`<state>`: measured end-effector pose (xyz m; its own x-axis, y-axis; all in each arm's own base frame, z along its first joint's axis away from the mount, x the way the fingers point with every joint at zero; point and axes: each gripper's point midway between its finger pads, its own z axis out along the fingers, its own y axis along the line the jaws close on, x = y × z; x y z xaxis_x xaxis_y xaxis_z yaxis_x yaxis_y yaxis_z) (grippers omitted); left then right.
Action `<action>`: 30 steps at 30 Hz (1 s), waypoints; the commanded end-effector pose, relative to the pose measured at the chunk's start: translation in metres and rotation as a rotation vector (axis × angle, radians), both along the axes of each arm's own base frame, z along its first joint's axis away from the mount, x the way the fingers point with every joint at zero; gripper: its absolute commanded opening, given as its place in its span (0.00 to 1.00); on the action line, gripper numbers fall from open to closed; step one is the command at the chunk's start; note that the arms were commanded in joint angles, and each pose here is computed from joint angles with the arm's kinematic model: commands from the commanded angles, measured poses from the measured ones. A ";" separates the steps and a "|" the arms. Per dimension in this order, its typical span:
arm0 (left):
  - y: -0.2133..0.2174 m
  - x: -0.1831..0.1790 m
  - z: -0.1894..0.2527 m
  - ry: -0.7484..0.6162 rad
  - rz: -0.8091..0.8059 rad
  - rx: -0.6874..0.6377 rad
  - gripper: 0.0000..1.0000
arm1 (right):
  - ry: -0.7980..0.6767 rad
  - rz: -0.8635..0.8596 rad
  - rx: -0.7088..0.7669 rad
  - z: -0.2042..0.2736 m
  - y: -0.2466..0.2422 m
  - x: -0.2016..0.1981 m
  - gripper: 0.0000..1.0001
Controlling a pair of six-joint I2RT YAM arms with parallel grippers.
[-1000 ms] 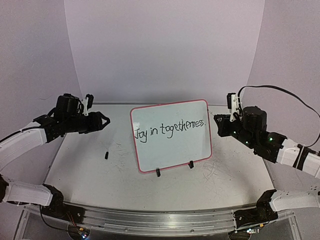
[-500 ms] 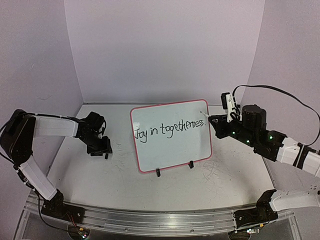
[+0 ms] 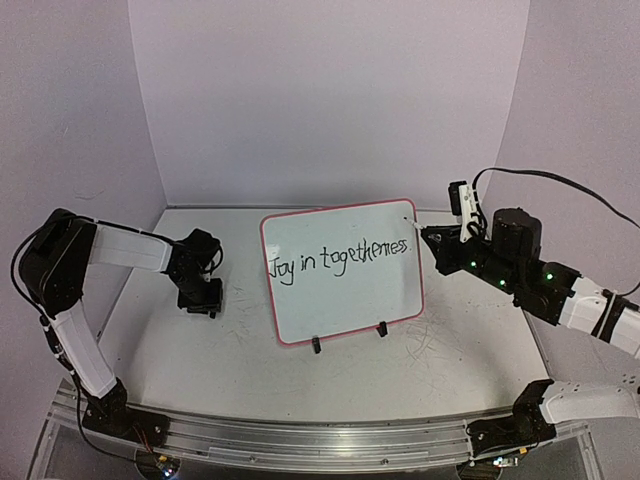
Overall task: Write a sentence on the whiteboard
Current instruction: Pick up the pen cap from the center of the board, then insert the whiteboard marker without the cap into the pen cap.
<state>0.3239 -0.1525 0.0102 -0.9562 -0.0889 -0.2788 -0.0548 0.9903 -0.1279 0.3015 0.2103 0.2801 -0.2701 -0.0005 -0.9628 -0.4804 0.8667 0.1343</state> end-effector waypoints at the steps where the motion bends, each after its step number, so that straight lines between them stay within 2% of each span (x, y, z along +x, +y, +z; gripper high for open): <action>1: 0.013 0.000 -0.005 -0.012 0.023 0.077 0.26 | -0.046 -0.016 0.016 0.018 -0.003 0.001 0.00; 8: 0.022 0.012 0.049 -0.173 0.061 0.085 0.07 | -0.049 -0.015 0.035 0.030 -0.001 0.002 0.00; 12: 0.020 0.031 0.117 -0.340 0.048 0.055 0.02 | 0.022 0.017 0.045 0.030 0.008 0.002 0.00; 15: 0.007 0.039 0.194 -0.530 -0.015 -0.041 0.01 | 0.104 0.110 0.064 0.028 0.025 -0.006 0.00; 18: -0.034 0.025 0.283 -0.789 -0.252 -0.172 0.01 | 0.171 0.298 0.103 0.036 0.053 -0.026 0.00; 19: -0.059 0.007 0.307 -0.877 -0.376 -0.224 0.01 | 0.199 0.368 0.115 0.037 0.064 -0.033 0.00; 21: -0.098 -0.033 0.327 -1.019 -0.646 -0.230 0.00 | 0.244 0.481 0.138 0.041 0.081 -0.044 0.00; 24: -0.128 -0.082 0.334 -1.146 -0.895 -0.208 0.00 | 0.311 0.620 0.183 0.048 0.104 -0.058 0.00; 30: -0.152 -0.120 0.317 -1.212 -1.151 -0.099 0.00 | 0.369 0.769 0.217 0.068 0.150 -0.077 0.00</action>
<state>0.2168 -0.2868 0.3489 0.0176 0.2483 -0.9685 0.8127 0.5606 0.1586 0.2533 0.3298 0.3128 -0.5594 -0.1164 -0.8207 -0.7744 0.4266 0.4673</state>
